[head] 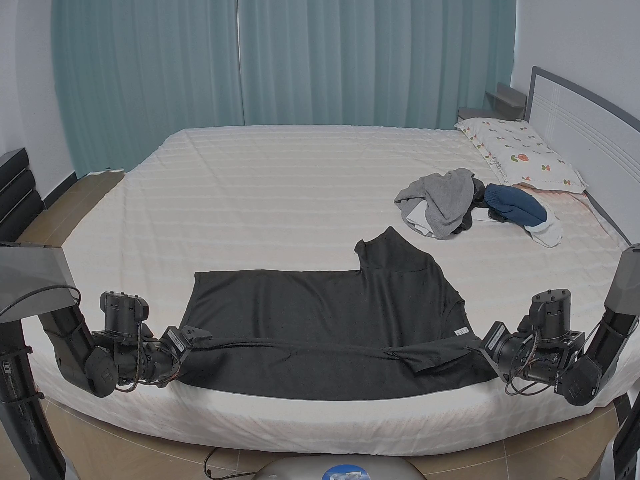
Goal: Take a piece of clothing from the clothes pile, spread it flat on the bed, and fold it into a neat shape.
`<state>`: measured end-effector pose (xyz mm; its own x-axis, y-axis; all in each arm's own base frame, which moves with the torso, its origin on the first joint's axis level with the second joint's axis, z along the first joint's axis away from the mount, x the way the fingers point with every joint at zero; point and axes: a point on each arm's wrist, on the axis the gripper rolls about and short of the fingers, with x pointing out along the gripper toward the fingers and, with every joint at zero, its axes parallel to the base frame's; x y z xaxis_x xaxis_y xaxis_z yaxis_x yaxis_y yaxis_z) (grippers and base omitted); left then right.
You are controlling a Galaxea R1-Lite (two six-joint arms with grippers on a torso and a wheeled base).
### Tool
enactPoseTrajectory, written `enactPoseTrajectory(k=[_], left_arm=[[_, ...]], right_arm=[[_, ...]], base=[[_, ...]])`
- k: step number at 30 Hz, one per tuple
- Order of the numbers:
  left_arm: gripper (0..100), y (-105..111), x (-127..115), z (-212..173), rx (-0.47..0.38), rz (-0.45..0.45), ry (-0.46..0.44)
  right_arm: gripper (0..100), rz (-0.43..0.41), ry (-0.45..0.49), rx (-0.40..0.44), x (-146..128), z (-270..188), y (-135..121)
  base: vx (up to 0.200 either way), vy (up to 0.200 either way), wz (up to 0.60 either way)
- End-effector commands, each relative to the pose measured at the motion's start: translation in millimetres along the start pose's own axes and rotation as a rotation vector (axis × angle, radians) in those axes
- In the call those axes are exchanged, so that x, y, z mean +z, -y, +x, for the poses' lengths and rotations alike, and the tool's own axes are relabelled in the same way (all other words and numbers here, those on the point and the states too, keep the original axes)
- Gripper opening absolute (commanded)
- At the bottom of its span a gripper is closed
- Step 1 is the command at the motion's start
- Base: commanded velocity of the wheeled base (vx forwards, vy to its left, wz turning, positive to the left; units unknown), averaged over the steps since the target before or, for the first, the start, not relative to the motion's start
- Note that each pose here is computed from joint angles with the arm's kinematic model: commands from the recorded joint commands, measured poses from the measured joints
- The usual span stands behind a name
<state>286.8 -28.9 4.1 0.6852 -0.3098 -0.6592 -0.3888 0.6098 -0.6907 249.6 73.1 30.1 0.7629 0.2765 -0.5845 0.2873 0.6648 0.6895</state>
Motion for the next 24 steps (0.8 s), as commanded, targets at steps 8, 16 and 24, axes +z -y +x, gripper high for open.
enactPoseTrajectory(k=[8,16,24], left_arm=[[100,0,0,0,0.0,-0.001,-0.001],[100,0,0,0,0.001,-0.001,0.001],[100,0,0,0,0.001,-0.001,0.001]], right_arm=[[100,-0.092,-0.064,-0.103,-6,6,16],[100,-0.135,-0.061,-0.161,-6,19,29],[100,-0.108,0.071,-0.067,18,25,20]], base=[[0.0,0.0,0.0],[0.0,0.0,0.0],[0.0,0.0,0.0]])
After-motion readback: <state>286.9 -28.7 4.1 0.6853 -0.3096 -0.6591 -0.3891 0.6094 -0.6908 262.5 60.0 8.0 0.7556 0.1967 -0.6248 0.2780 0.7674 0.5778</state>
